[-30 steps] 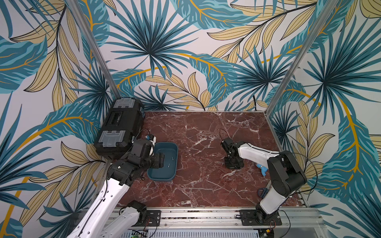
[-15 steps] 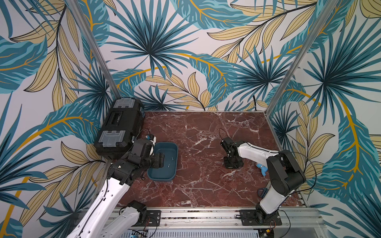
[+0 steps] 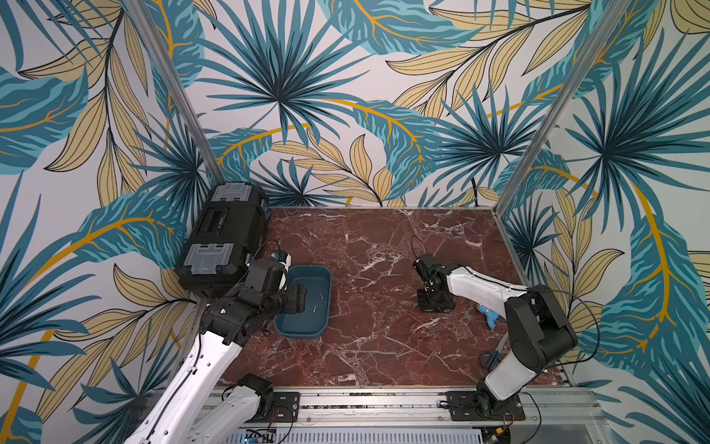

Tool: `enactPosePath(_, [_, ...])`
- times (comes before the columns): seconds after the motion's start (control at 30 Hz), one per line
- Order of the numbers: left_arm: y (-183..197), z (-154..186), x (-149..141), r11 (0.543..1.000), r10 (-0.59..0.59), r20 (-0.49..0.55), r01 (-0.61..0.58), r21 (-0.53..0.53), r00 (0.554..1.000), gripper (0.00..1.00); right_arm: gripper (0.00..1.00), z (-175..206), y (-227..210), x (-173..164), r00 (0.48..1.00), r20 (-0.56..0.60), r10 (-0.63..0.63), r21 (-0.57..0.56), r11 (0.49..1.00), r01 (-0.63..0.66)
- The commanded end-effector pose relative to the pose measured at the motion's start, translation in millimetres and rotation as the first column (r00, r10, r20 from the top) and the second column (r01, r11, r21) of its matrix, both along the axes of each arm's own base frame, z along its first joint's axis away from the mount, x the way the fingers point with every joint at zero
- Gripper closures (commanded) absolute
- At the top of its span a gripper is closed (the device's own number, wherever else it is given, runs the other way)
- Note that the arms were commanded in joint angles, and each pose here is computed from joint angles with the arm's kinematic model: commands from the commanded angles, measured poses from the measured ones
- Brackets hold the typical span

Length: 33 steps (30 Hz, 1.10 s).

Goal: Put the screws on the desktop into the storage box
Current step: Pick up the screw from the center of the board, then place the screw in the storage box.

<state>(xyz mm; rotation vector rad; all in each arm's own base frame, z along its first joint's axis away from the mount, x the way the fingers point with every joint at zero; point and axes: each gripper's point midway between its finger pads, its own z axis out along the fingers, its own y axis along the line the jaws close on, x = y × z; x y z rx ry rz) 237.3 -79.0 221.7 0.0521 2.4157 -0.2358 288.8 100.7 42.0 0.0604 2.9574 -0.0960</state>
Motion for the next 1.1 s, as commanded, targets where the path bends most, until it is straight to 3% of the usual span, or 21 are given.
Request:
enactPosePath(0.0, [0.6, -3.8, -0.6, 1.000, -0.007, 0.010, 0.007, 0.004, 1.000, 0.20, 1.00, 28.8, 7.8, 1.9, 0.996, 0.084, 0.019, 0.078, 0.997, -0.025])
enactPosePath(0.2, [-0.7, -4.2, -0.3, 1.000, -0.012, 0.007, 0.012, 0.000, 1.000, 0.20, 1.00, 83.5, 21.2, -1.4, 0.973, 0.226, 0.053, 0.199, 0.975, -0.099])
enactPosePath(0.3, [-1.8, -4.4, 0.1, 1.000, -0.016, 0.006, 0.016, -0.003, 1.000, 0.20, 1.00, 96.8, 38.0, -5.4, 0.971, 0.232, 0.059, 0.295, 0.947, -0.128])
enactPosePath(0.47, [-2.0, -6.7, 0.9, 1.000, -0.016, -0.005, 0.016, 0.002, 1.000, 0.20, 1.00, 108.8, 92.0, -6.2, 0.970, 0.236, 0.060, 0.517, 0.837, -0.177])
enactPosePath(0.6, [-0.7, -6.2, 0.6, 1.000, -0.010, -0.003, 0.010, 0.004, 1.000, 0.20, 1.00, 116.6, 146.9, -6.2, 0.957, 0.268, 0.107, 0.616, 0.745, -0.256])
enactPosePath(0.87, [1.3, -7.3, 1.1, 1.000, 0.001, -0.006, -0.001, 0.013, 1.000, 0.20, 1.00, 116.0, 259.0, -6.4, 0.908, 0.346, 0.235, 0.699, 0.581, -0.416])
enactPosePath(1.07, [2.6, -7.0, 0.9, 1.000, 0.006, -0.004, -0.006, 0.017, 1.000, 0.20, 1.00, 99.5, 326.7, -7.3, 0.886, 0.337, 0.319, 0.705, 0.538, -0.462])
